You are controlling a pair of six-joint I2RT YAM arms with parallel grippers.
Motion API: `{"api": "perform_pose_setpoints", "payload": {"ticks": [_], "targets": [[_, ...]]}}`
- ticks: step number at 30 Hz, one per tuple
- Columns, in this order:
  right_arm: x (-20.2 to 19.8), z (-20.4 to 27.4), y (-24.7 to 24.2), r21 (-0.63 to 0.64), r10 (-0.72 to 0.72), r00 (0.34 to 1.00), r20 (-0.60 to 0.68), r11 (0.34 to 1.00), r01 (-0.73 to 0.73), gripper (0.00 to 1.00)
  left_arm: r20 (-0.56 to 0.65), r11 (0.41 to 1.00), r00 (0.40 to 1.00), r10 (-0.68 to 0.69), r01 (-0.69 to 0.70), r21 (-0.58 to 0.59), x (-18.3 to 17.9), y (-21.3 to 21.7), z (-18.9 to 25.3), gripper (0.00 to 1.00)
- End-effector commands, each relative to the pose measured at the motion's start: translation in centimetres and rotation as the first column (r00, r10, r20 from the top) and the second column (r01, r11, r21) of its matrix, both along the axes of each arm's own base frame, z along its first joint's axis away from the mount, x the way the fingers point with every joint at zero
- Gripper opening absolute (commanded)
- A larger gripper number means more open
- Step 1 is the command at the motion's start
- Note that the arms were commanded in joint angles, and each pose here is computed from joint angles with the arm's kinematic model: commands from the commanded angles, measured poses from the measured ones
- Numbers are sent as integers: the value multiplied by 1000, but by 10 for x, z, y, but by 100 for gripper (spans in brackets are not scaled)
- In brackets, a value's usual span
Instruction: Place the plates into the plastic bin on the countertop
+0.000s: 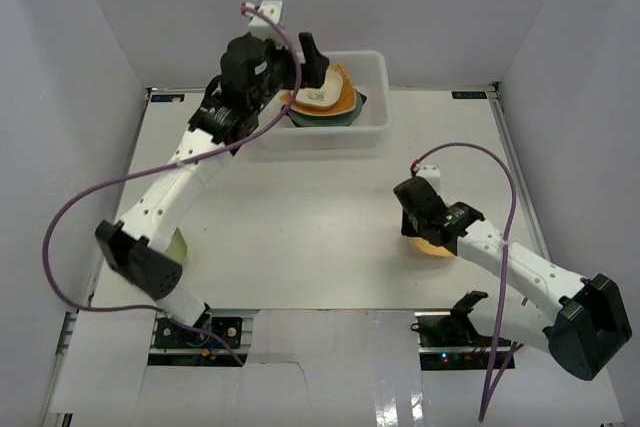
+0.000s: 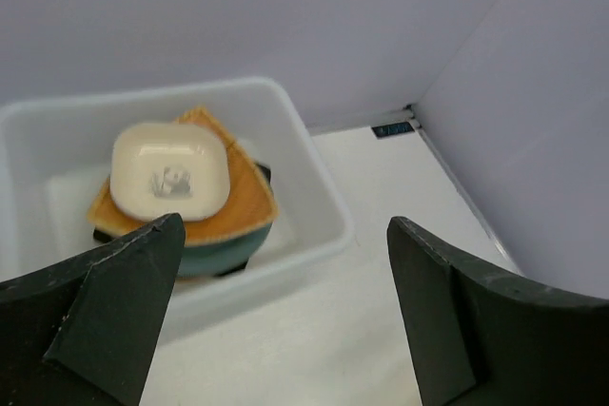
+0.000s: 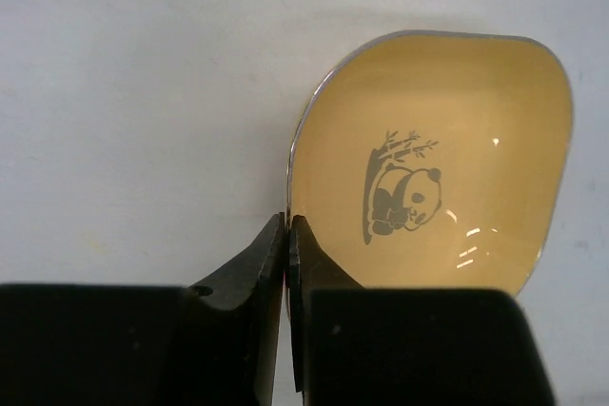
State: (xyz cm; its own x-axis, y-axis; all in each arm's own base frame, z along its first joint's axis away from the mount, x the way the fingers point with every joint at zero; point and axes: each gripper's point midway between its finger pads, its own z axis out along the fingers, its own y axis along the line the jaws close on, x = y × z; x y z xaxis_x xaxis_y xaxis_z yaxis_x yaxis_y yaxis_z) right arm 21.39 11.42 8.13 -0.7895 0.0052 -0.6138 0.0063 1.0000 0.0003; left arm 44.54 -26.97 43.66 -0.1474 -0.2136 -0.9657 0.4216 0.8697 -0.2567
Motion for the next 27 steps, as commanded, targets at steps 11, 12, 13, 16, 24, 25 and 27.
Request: {"api": "perform_pose_setpoints", "payload": {"ticks": [11,12,13,16,24,25,27], "targets": [[195,221,138,-283,487,692,532,873,-397,8,-407,924,832,378,-317,213,-141,153,-202,98],[212,212,162,-303,542,652,531,839,-451,8,-426,917,813,396,-327,228,-147,159,-214,98],[222,217,173,-326,574,619,537,817,-475,8,-434,913,804,406,-334,235,-151,163,-219,98],[265,232,213,-387,640,528,559,764,-517,8,-458,903,779,429,-354,244,-163,172,-230,98],[349,202,277,-535,750,375,544,655,-533,8,-521,877,706,479,-352,328,-177,188,-257,98],[355,203,280,-556,750,349,561,654,-513,8,-518,871,702,488,-357,337,-177,191,-258,98],[366,180,290,-567,758,331,563,645,-512,8,-521,853,678,519,-370,368,-179,198,-260,98]]}}
